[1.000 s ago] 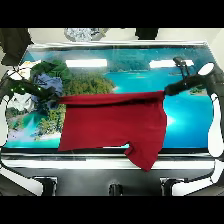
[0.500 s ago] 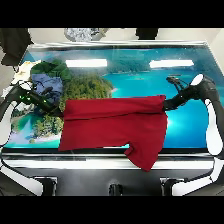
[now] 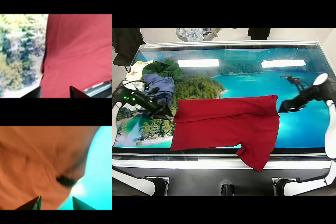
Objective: Fold the shirts.
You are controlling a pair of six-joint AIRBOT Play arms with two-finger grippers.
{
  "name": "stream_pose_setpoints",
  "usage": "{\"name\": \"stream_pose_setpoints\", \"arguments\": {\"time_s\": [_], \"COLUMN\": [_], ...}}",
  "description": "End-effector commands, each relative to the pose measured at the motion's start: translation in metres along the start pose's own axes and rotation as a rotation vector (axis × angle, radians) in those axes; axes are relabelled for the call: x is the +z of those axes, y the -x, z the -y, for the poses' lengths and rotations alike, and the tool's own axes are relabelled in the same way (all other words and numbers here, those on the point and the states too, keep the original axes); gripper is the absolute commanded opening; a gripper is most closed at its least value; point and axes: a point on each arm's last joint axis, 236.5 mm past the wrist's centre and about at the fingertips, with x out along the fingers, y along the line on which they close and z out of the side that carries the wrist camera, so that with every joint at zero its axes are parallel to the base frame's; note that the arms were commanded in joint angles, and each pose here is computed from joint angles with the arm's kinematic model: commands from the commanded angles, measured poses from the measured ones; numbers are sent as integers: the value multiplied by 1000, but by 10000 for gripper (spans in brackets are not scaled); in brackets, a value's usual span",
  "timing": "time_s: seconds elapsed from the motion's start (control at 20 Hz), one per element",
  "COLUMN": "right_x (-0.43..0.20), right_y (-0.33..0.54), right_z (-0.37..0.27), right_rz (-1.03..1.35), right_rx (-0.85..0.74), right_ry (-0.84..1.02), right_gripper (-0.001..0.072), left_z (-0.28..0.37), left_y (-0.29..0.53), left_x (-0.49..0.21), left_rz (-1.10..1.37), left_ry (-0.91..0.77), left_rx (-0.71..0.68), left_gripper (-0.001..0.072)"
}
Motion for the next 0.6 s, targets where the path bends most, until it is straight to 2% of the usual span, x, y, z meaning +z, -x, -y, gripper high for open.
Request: {"name": "stream_pose_setpoints", "arguments": {"time_s": [0.0,0.25,0.55], "right_x": [-44,-92,-117], "right_y": [25,-8,-23], "right_z": [8,-7,-20], "right_rz": [-57,-108,-136], "right_rx": [3,14,41], "right_ry": [-51,-56,-35], "right_gripper": [492,491,491], "left_z": [-4,-33,-45], "left_y": [7,-63,-95], "left_x": [-24,-106,-137], "left_rz": [33,-17,-37], "left_ry": [29,69,106], "left_rx": [20,25,16], "left_gripper": [439,438,438]}}
